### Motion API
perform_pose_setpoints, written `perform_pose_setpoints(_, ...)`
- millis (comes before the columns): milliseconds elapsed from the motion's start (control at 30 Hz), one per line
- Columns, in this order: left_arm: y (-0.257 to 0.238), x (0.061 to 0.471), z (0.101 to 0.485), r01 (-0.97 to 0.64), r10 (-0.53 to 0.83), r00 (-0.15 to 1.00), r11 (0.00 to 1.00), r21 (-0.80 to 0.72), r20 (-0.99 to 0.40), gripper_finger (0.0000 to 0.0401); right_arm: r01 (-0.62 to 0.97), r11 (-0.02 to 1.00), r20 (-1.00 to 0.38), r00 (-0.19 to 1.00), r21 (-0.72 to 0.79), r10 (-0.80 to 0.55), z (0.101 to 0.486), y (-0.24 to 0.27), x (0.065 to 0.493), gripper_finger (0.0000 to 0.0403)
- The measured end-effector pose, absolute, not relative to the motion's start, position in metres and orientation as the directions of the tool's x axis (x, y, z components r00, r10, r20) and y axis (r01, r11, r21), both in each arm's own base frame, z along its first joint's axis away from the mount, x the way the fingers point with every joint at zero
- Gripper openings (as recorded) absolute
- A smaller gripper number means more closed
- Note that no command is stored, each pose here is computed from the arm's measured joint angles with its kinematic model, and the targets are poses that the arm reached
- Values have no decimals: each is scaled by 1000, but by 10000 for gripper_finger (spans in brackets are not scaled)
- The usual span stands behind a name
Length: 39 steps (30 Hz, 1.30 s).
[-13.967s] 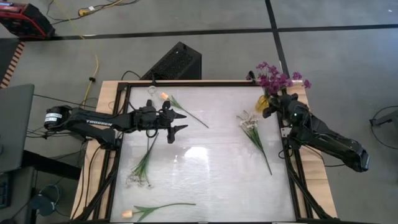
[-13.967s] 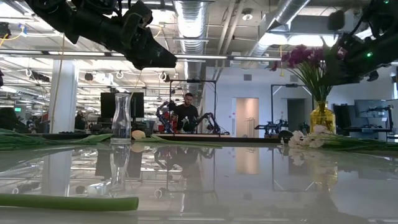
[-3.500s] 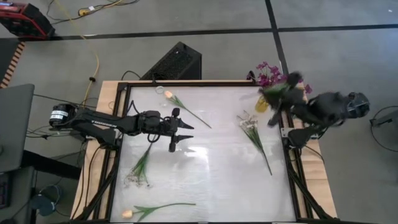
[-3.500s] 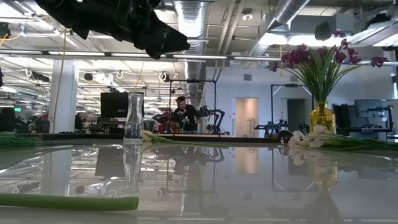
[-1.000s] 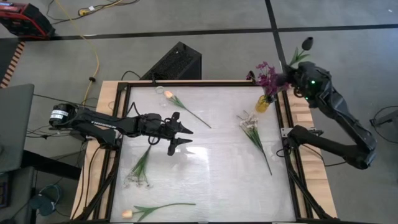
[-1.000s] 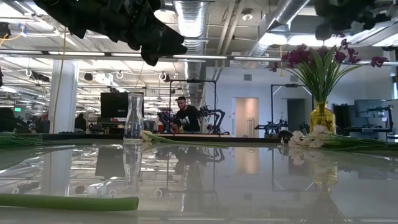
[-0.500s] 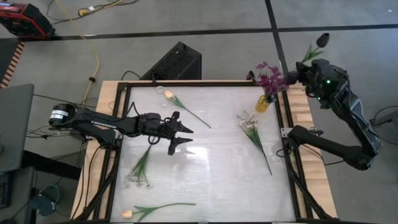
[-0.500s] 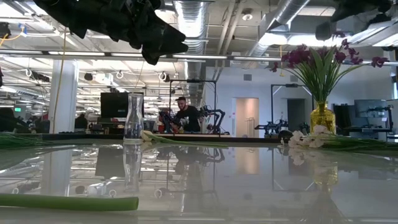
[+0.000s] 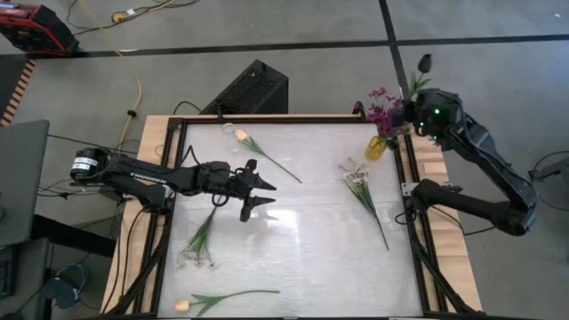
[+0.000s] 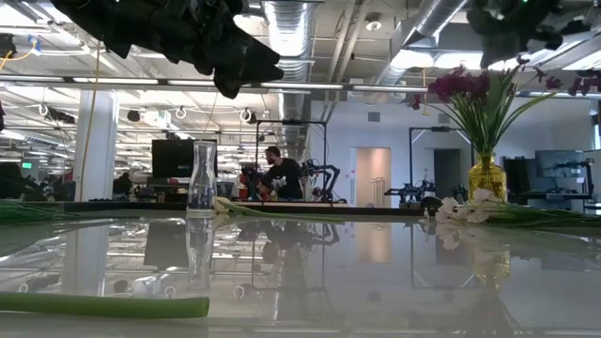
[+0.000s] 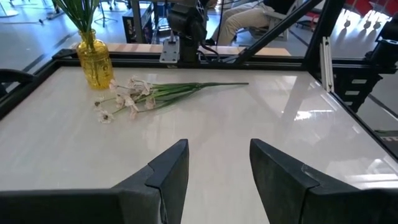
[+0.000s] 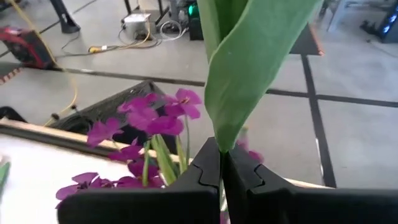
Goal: Sort flowers into vase by color
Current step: Put the black tulip into the yellow vase
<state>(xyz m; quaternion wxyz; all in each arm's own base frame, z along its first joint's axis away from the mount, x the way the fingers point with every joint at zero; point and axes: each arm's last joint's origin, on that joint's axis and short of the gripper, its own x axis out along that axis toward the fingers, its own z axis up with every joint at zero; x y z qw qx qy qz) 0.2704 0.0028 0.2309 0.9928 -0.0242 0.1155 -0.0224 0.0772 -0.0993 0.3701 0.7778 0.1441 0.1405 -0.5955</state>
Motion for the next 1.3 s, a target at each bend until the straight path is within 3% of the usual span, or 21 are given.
perform_pose_setpoints(300, 3, 270, 228, 38, -51, 964, 998, -56, -263, 158, 951, 293, -343, 309, 98, -887, 376, -99, 78, 26)
perform_pose_setpoints(633, 3, 269, 227, 40, -51, 962, 998, -48, -269, 158, 966, 241, -391, 258, 92, -884, 369, -91, 67, 27)
perform_pose_setpoints(900, 3, 269, 227, 39, -51, 961, 998, -48, -273, 158, 958, 252, -391, 285, 135, -875, 345, -92, 69, 28)
perform_pose_setpoints(1300, 3, 269, 225, 39, -51, 955, 998, -45, -292, 158, 937, 286, -308, 337, 201, -889, 352, -85, 64, 27)
